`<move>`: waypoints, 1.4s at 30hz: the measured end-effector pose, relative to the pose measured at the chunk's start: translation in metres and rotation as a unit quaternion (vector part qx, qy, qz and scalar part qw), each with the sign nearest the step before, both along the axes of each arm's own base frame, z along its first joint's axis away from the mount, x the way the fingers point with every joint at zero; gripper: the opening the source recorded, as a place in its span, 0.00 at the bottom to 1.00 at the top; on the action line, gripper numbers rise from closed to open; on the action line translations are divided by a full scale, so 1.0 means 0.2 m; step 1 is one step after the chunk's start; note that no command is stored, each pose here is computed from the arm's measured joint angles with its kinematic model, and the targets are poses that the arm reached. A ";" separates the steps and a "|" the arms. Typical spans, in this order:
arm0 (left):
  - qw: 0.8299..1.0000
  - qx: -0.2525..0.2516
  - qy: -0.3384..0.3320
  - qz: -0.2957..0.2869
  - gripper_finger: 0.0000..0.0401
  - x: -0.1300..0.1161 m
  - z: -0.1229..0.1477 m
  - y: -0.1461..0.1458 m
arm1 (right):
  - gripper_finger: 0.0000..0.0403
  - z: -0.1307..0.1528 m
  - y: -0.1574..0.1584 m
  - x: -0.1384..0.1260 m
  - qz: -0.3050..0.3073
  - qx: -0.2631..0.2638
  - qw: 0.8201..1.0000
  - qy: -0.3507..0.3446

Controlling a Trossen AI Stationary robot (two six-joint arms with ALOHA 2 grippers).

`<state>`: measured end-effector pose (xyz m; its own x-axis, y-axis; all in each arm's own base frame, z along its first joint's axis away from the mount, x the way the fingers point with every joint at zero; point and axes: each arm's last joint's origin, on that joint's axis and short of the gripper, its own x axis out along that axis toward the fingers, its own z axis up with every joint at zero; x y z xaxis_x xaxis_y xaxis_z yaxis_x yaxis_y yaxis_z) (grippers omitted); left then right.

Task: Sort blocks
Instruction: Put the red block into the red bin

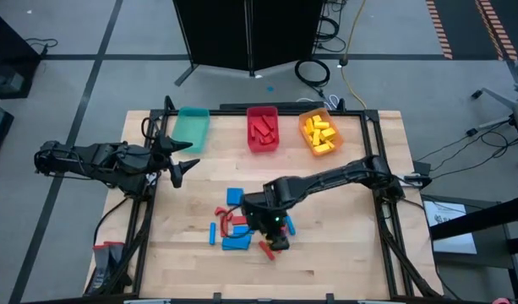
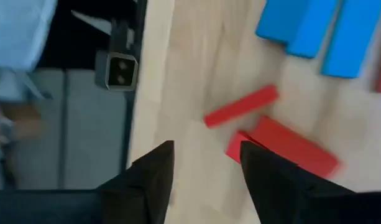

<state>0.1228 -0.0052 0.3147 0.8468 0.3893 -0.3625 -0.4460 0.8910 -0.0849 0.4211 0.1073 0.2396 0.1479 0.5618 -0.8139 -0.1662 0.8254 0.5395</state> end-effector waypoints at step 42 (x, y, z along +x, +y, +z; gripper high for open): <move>0.998 -0.033 0.002 -0.058 0.75 0.01 0.00 -0.02 | 0.47 -0.14 0.20 -0.10 -0.147 -0.065 0.985 0.058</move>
<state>0.1239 -0.0088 0.3141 0.8835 0.2639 -0.3871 -0.3402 0.9294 -0.1430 0.4020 0.1478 0.2118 0.1899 0.3986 -0.8972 0.1462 0.8922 0.4273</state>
